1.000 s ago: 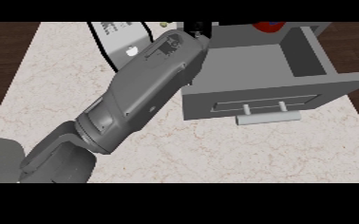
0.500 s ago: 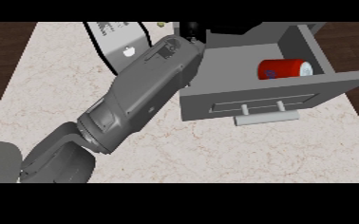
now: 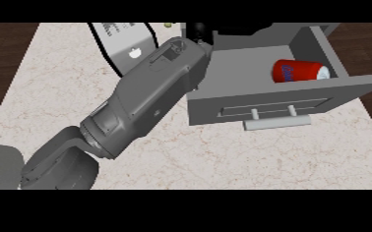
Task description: Pick up the can, place it into the drawer and close the drawer
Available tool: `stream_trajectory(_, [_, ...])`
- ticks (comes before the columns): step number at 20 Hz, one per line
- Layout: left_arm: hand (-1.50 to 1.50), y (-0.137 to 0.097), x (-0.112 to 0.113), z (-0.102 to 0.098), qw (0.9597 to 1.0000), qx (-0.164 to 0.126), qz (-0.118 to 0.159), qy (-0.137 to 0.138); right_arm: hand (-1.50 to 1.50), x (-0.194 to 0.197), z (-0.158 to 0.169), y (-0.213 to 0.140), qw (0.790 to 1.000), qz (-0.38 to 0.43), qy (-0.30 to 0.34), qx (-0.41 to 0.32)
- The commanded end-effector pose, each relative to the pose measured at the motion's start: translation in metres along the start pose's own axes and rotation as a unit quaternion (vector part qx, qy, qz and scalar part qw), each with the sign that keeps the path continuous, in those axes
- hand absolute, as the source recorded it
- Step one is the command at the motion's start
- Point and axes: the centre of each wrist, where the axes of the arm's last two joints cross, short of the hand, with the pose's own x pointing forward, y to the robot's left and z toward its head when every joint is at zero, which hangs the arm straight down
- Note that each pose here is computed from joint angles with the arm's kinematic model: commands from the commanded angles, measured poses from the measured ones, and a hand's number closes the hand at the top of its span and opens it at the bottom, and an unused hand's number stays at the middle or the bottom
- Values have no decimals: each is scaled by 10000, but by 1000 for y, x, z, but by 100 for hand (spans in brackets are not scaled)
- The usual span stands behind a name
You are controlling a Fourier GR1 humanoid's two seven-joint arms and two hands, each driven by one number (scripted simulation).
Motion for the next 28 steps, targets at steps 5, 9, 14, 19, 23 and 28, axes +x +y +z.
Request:
stream_trajectory(5, [-150,-3,5,2,9990,-54,297,-324,-150,16,-15,5,9878,1214,-780,589])
stream_trajectory(9, [-150,-12,19,4,9986,-90,232,-469,-150,26,-29,25,9765,1657,-1151,753])
stream_trajectory(14, [-150,-9,17,2,9976,-149,324,-600,-150,20,-37,47,9621,2272,-1215,895])
stream_trajectory(19, [-150,-7,16,2,9977,-154,536,-375,-150,13,-72,71,9436,2869,-1265,1063])
stream_trajectory(23, [-150,-19,31,10,9983,-110,498,-265,-150,12,-104,101,9282,3303,-1315,1097])
stream_trajectory(28, [-150,-14,33,5,9992,-34,337,-205,-150,-17,-127,135,9132,3681,-1406,1044])
